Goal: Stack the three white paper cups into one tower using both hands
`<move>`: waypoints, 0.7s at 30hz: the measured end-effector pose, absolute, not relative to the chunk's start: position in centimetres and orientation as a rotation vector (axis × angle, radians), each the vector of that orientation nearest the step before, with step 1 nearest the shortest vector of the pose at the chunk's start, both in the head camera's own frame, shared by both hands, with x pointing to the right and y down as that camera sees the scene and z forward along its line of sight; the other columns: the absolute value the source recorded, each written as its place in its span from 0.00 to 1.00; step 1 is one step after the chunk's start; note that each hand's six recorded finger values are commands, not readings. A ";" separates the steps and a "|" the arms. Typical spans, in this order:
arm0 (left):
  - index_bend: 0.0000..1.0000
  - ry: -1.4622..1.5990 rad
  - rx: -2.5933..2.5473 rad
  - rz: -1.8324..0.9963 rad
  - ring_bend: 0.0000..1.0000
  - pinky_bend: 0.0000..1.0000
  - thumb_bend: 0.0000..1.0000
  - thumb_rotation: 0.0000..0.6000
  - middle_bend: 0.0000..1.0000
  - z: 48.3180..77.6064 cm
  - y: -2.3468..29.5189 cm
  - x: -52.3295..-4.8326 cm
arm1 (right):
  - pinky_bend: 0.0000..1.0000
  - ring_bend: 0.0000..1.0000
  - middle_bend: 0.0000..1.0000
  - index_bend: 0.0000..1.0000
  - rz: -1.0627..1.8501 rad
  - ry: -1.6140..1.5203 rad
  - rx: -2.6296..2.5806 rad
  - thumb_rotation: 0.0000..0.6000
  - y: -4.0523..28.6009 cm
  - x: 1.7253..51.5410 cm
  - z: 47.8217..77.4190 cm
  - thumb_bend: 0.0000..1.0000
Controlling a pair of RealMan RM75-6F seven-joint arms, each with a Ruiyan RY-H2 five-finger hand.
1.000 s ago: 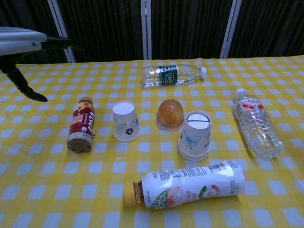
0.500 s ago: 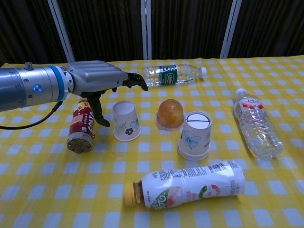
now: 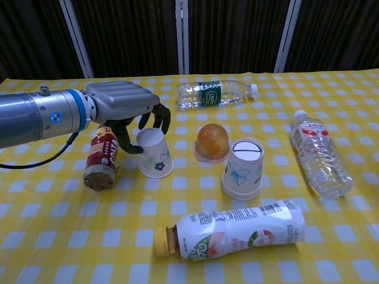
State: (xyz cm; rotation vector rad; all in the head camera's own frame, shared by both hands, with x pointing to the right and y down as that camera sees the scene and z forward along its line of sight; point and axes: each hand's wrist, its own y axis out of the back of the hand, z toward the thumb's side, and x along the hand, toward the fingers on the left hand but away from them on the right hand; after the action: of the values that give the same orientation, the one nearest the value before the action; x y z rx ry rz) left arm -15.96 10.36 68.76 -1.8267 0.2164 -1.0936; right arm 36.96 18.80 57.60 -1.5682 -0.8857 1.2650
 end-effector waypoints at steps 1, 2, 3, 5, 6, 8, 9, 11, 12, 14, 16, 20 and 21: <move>0.43 0.217 -1.824 -1.094 0.46 0.54 0.33 1.00 0.44 68.7 10.3 -16.0 | 0.00 0.00 0.00 0.00 1.264 -0.884 -1.569 1.00 18.8 36.9 57.6 0.00; 0.44 0.218 -1.820 -1.093 0.47 0.55 0.33 1.00 0.45 68.7 10.3 -16.0 | 0.00 0.00 0.00 0.00 1.262 -0.882 -1.569 1.00 18.9 36.8 57.6 0.00; 0.44 0.221 -1.816 -1.092 0.47 0.55 0.33 1.00 0.45 68.5 10.2 -16.0 | 0.00 0.00 0.00 0.00 1.261 -0.881 -1.570 1.00 18.9 36.8 57.5 0.00; 0.46 0.229 -1.811 -1.087 0.47 0.55 0.33 1.00 0.45 68.2 10.0 -16.0 | 0.00 0.00 0.00 0.00 1.260 -0.880 -1.570 1.00 19.0 36.7 57.5 0.00; 0.46 0.233 -1.811 -1.085 0.47 0.56 0.33 1.00 0.45 68.0 10.0 -16.0 | 0.00 0.00 0.00 0.00 1.260 -0.880 -1.570 1.00 19.0 36.7 57.5 0.00; 0.46 0.246 -1.814 -1.077 0.47 0.55 0.33 1.00 0.45 67.5 9.8 -15.9 | 0.00 0.00 0.00 0.00 1.261 -0.880 -1.570 1.00 19.0 36.7 57.5 0.00; 0.46 0.254 -1.816 -1.073 0.47 0.55 0.33 1.00 0.45 67.2 9.7 -15.9 | 0.00 0.00 0.00 0.00 1.261 -0.880 -1.570 1.00 19.0 36.7 57.5 0.00; 0.47 0.281 -1.820 -1.051 0.47 0.55 0.33 1.00 0.45 66.2 9.4 -15.6 | 0.00 0.00 0.00 0.00 1.262 -0.881 -1.569 1.00 19.0 36.7 57.5 0.00; 0.47 0.293 -1.821 -1.039 0.47 0.55 0.33 1.00 0.45 65.7 9.3 -15.5 | 0.00 0.00 0.00 0.00 1.262 -0.882 -1.569 1.00 18.9 36.8 57.4 0.00; 0.47 0.320 -1.828 -1.009 0.47 0.55 0.33 1.00 0.45 64.3 9.0 -15.1 | 0.00 0.00 0.00 0.00 1.261 -0.885 -1.568 1.00 18.9 36.8 57.4 0.00; 0.47 0.349 -1.850 -0.977 0.47 0.55 0.33 1.00 0.46 62.9 8.8 -14.4 | 0.00 0.00 0.00 0.00 1.259 -0.891 -1.564 1.00 18.8 36.8 57.2 0.00; 0.47 0.406 -1.884 -0.876 0.47 0.55 0.33 1.00 0.46 59.5 8.1 -11.8 | 0.00 0.00 0.00 0.00 1.259 -0.902 -1.558 1.00 18.6 37.0 57.1 0.00; 0.47 0.412 -1.885 -0.853 0.47 0.56 0.33 1.00 0.46 58.8 7.9 -11.1 | 0.00 0.00 0.00 0.00 1.260 -0.904 -1.558 1.00 18.6 37.1 57.1 0.00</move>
State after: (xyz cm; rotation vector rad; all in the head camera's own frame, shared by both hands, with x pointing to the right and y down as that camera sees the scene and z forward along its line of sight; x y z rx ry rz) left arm -11.15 7.95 58.78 -1.8851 0.4120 -0.8535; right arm 37.05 18.57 57.06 -1.5576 -0.9039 1.2597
